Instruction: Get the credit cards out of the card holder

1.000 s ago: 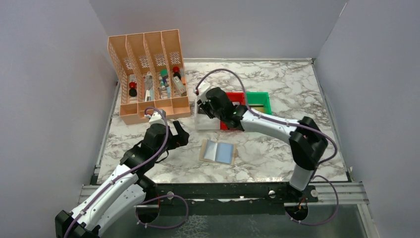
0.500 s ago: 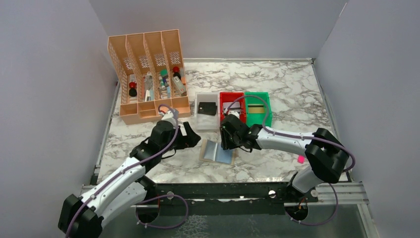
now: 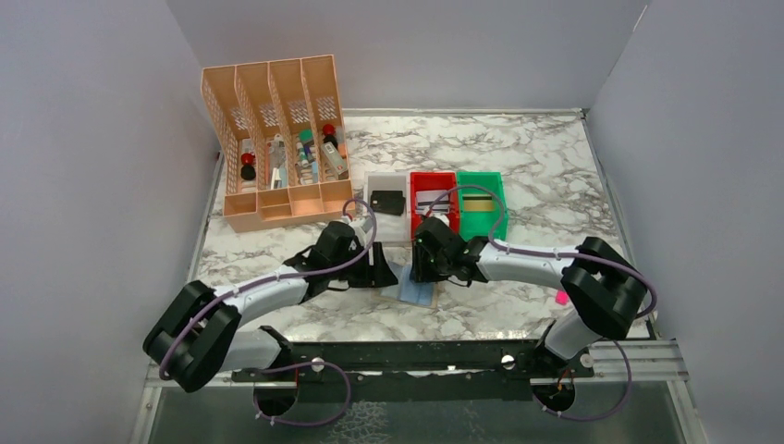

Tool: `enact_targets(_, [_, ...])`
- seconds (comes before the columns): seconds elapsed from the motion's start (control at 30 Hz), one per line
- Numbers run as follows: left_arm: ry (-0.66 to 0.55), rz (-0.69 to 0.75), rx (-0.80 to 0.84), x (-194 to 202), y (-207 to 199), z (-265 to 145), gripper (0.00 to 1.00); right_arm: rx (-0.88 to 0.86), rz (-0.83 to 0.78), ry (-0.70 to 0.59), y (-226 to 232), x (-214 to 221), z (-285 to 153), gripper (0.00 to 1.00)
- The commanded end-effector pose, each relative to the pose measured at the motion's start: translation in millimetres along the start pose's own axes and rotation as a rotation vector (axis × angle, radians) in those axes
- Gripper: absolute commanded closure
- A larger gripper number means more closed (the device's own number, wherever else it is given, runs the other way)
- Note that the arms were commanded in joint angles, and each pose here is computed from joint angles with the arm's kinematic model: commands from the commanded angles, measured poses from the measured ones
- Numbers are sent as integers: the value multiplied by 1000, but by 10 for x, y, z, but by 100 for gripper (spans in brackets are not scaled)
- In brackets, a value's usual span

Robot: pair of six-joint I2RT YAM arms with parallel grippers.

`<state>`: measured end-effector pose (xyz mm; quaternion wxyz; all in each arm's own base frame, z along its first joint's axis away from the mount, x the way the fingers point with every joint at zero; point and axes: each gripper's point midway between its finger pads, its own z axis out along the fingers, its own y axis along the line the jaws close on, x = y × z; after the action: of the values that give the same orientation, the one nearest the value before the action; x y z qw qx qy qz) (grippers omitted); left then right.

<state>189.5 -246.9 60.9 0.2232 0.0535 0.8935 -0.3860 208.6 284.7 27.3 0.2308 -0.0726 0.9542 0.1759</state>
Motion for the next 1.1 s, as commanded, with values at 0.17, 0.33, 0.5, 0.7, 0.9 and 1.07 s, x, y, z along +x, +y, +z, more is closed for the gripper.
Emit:
enact_targets(0.17, [13, 30, 46, 90, -191, 87, 50, -70, 20, 41, 178, 69, 84, 61])
enact_targets(0.33, [-44, 24, 34, 17, -210, -28, 57, 68, 5, -64, -58, -160, -73, 56])
enact_targets(0.5, [-68, 30, 7, -57, -230, -107, 55, 180, -7, -174, -268, -392, -349, 51])
enact_targets(0.7, [-260, 78, -219, -497, -57, -482, 11, 284, 22, -406, -537, -772, -895, 38])
enact_targets(0.9, [-584, 58, -551, -1075, 242, -1223, 1, 391, 33, -650, -892, -1052, -1414, 15])
enact_targets(1.07, [-742, 92, -689, -1329, 280, -1722, 1, 327, -6, -723, -1051, -1319, -1645, 14])
